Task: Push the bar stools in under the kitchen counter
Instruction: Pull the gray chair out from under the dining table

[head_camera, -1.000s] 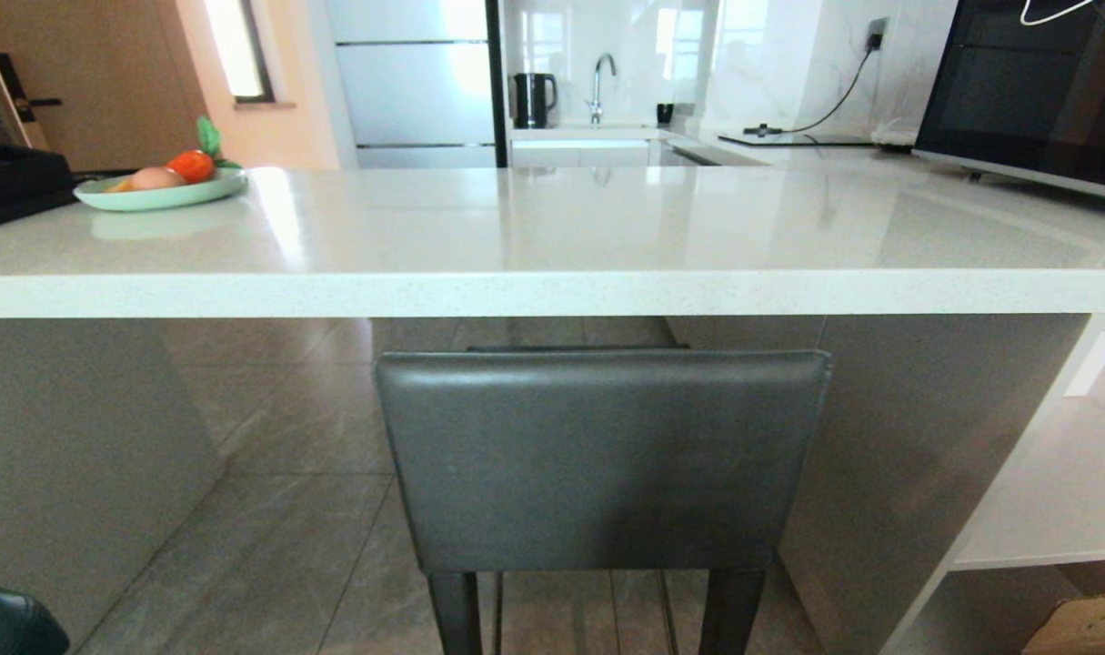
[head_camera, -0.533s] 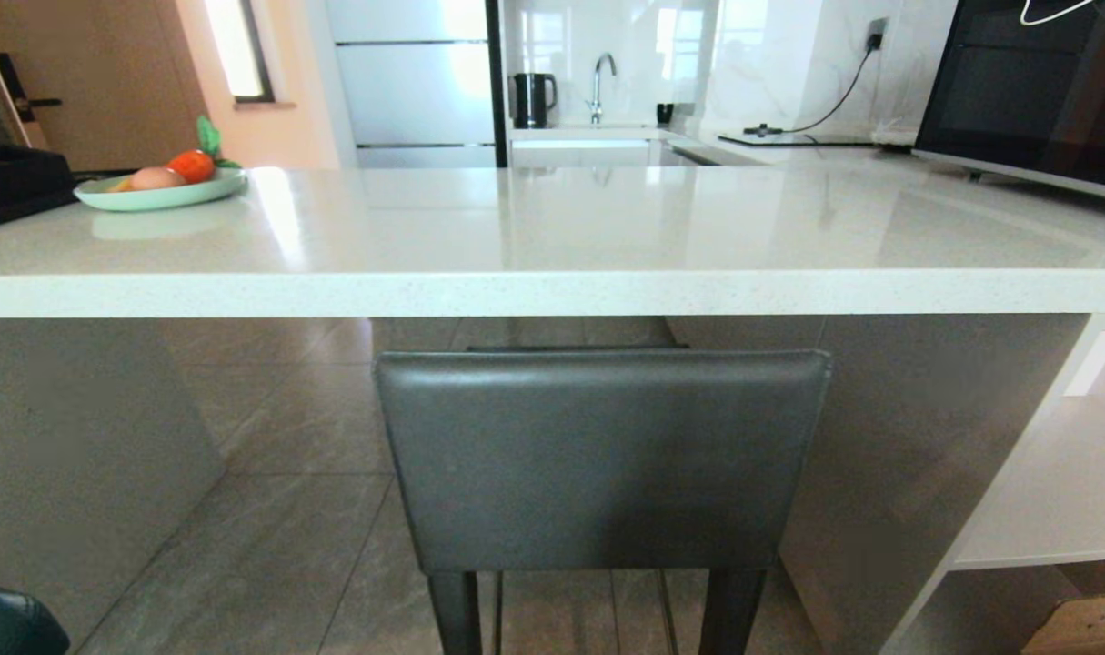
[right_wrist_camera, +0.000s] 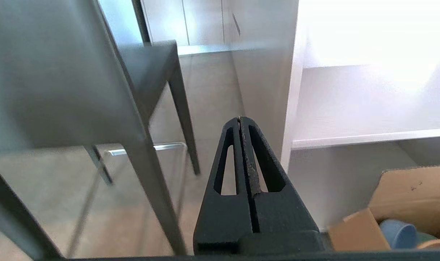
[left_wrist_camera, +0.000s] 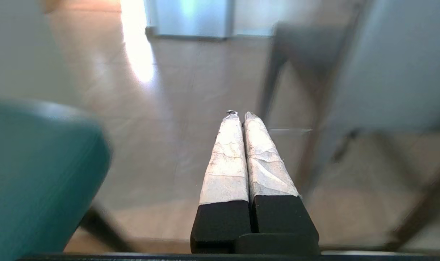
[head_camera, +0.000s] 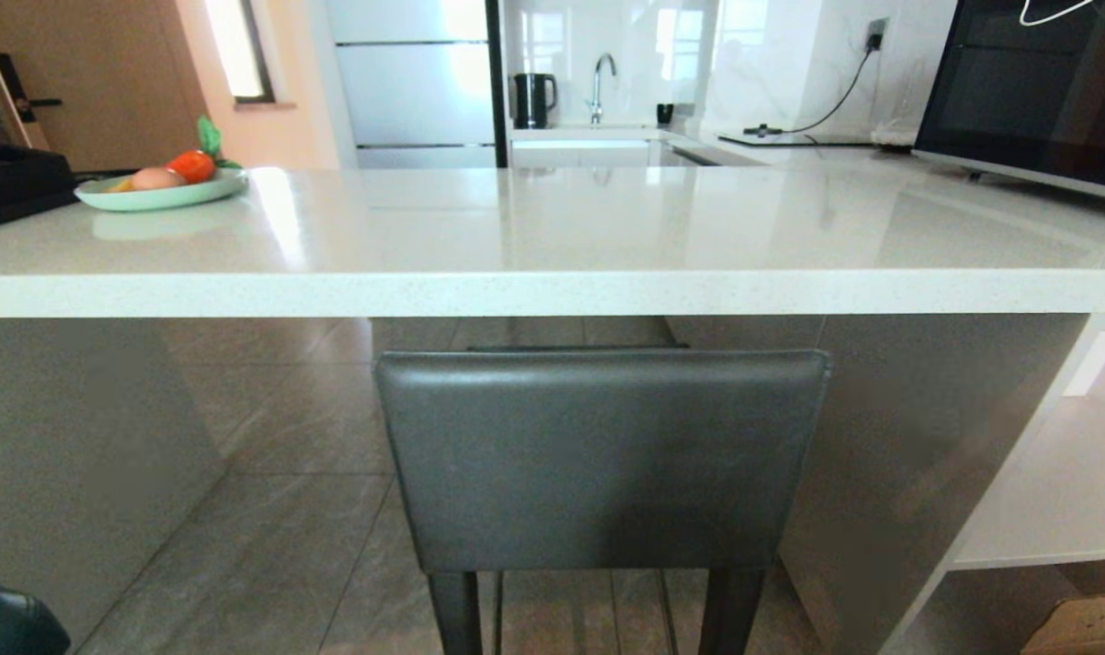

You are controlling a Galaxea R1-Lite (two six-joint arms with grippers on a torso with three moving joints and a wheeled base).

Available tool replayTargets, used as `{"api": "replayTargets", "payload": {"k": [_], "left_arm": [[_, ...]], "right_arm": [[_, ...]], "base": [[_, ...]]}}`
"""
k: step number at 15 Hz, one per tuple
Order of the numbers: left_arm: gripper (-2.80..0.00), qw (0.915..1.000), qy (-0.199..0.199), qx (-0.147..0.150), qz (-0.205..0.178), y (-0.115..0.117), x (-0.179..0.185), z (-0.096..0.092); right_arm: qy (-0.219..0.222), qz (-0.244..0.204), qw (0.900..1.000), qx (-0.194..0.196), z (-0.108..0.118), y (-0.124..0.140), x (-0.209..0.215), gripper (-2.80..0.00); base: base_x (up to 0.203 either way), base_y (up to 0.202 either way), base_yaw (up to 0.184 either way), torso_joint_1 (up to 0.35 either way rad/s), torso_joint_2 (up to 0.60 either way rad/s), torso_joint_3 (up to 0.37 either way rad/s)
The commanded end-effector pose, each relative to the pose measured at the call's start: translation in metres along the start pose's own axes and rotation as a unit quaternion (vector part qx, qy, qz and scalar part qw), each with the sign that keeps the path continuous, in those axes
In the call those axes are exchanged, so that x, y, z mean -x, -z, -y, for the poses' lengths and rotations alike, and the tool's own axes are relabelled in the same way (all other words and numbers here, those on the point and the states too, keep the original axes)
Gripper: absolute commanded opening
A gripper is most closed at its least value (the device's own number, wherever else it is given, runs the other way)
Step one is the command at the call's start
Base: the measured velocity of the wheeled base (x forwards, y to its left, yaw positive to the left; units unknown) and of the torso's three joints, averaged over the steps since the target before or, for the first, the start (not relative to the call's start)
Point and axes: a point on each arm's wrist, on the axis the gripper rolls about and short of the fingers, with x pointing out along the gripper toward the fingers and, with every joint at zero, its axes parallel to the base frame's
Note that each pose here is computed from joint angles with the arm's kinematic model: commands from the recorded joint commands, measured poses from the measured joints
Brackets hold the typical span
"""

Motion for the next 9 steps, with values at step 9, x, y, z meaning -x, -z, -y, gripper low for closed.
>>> {"api": "replayTargets", "payload": {"k": [9], "left_arm": [[-2.8, 0.976, 0.139, 0.083, -0.146, -0.087, -0.156, 0.029]], "right_arm": [[-0.144, -0.177, 0.972, -0.064, -0.019, -0.072, -0.115, -2.8]], "base": [[0.0, 0.0, 0.0, 0.0, 0.0, 0.0]]}}
